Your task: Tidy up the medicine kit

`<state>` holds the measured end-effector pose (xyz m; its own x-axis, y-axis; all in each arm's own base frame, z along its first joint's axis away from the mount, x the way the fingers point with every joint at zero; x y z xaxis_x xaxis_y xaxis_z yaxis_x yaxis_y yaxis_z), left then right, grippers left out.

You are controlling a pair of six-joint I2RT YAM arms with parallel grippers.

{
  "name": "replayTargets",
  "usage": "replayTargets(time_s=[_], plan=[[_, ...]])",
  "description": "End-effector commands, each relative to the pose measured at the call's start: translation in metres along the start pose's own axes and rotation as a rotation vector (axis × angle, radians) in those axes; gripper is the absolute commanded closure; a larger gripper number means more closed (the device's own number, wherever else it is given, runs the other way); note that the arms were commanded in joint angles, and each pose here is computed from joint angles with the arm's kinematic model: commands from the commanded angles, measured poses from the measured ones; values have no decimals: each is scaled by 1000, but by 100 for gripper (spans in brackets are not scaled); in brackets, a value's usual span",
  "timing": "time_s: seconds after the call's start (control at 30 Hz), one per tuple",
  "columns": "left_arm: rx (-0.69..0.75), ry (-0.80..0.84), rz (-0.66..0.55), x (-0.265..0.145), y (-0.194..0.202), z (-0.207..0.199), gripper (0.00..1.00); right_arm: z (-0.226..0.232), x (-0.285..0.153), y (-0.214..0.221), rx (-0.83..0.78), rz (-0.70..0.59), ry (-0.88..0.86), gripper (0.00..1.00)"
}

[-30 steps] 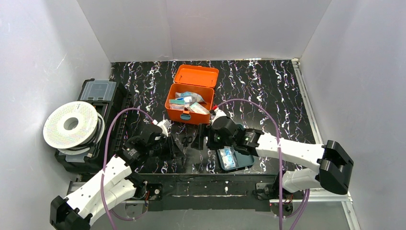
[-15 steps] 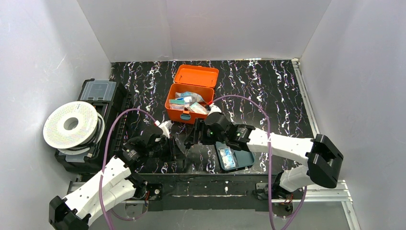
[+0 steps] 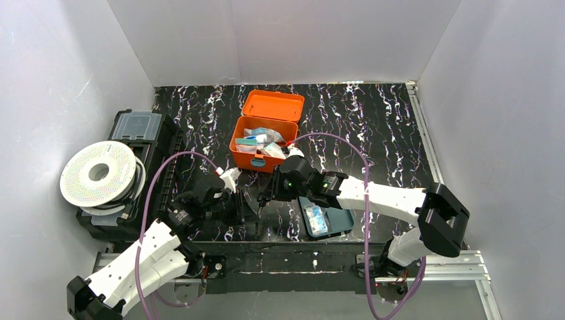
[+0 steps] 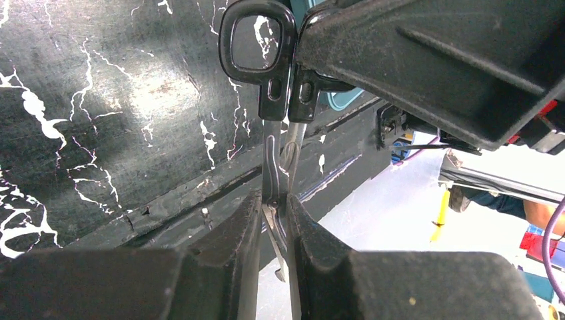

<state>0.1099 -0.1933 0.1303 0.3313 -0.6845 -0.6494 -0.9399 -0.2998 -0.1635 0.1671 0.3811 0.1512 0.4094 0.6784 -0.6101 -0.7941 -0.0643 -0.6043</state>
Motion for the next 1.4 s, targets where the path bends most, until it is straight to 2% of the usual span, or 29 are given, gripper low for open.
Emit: replayTargets(time_s=[0.0, 0.07, 0.13, 0.27, 0.4, 0.53, 0.73, 1.0, 1.07, 1.37], plan=[[49, 79, -5, -8, -1, -18, 100, 27, -6, -23, 9, -61, -77, 78], [60, 87, -10, -9, -2, -20, 100, 27, -7, -23, 10, -64, -79, 93], [71, 93, -15, -11, -3, -23, 94, 27, -9, -23, 9, -65, -82, 99], [94, 107, -34, -14, -7, -29, 72, 25, -13, -23, 3, -71, -79, 99], [124, 124, -47, -21, -11, -38, 57, 15, -23, -22, -18, -90, -56, 99], [157, 123, -63, -30, -14, -44, 45, -2, -36, -22, -52, -112, -30, 99], [201, 88, -105, -48, -20, -48, 32, -39, -63, -22, -148, -120, 10, 99], [262, -14, -277, -92, -41, -44, 15, -98, -107, -26, -246, -130, 26, 99], [277, -49, -316, -103, -45, -41, 3, -109, -115, -27, -273, -131, 30, 99], [327, -152, -412, -138, -51, -23, 2, -147, -124, -32, -342, -121, 65, 99]])
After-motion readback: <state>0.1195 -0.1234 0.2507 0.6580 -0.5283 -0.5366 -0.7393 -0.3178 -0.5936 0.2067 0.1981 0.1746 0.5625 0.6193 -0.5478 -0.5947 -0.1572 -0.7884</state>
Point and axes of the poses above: each gripper's point midway between its finger pads, its own x axis out along the fingers, its own z axis along the line the jaws close on, y = z × x, the point moved 1 cm from there along -x, back along the fingers, and after that the axes turned 14 degrees about -x, right-handed, at the moved point
